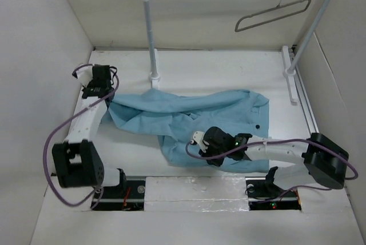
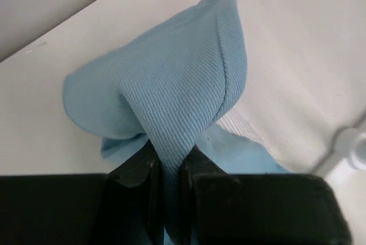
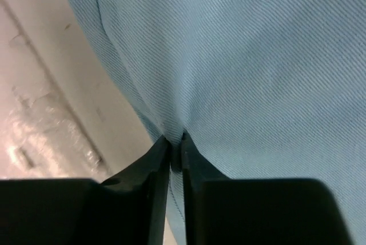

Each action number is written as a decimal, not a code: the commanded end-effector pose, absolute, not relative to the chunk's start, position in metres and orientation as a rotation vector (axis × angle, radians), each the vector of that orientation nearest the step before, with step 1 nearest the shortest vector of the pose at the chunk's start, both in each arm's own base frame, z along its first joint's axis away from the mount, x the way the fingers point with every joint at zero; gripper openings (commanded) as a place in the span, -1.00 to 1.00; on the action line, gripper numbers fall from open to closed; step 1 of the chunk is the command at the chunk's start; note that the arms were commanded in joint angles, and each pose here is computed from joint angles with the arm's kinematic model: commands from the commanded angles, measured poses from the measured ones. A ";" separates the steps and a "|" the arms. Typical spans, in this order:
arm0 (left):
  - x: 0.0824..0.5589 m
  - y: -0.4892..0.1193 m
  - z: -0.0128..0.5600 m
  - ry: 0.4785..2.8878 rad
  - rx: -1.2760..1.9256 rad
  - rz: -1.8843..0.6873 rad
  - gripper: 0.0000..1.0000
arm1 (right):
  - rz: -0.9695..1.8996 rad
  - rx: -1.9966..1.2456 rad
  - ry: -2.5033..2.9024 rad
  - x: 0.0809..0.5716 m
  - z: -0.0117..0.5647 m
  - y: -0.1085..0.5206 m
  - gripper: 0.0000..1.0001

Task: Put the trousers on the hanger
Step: Flatten out the trousers at the center of the board.

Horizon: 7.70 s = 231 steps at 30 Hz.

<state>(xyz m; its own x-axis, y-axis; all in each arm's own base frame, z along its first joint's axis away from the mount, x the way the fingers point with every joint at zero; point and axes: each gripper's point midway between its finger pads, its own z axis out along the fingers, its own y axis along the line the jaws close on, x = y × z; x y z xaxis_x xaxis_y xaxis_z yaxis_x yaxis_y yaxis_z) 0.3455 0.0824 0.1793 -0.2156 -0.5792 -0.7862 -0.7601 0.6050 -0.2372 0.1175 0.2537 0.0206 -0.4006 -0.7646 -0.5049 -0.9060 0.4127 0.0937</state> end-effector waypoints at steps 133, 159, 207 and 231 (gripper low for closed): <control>0.201 0.114 0.233 1.611 -1.340 0.422 -1.00 | 0.641 -1.558 2.185 0.103 0.036 0.274 -0.90; 0.301 0.079 0.182 1.662 -1.507 0.000 0.83 | 0.759 -1.526 1.965 0.108 0.122 0.276 -0.96; 0.382 0.061 0.178 2.052 -0.963 -0.220 0.40 | 0.522 -0.877 2.236 0.301 0.117 0.195 0.35; 0.406 0.062 0.069 2.335 -0.965 -0.038 -0.16 | 0.537 -0.970 2.288 0.266 0.089 0.191 0.35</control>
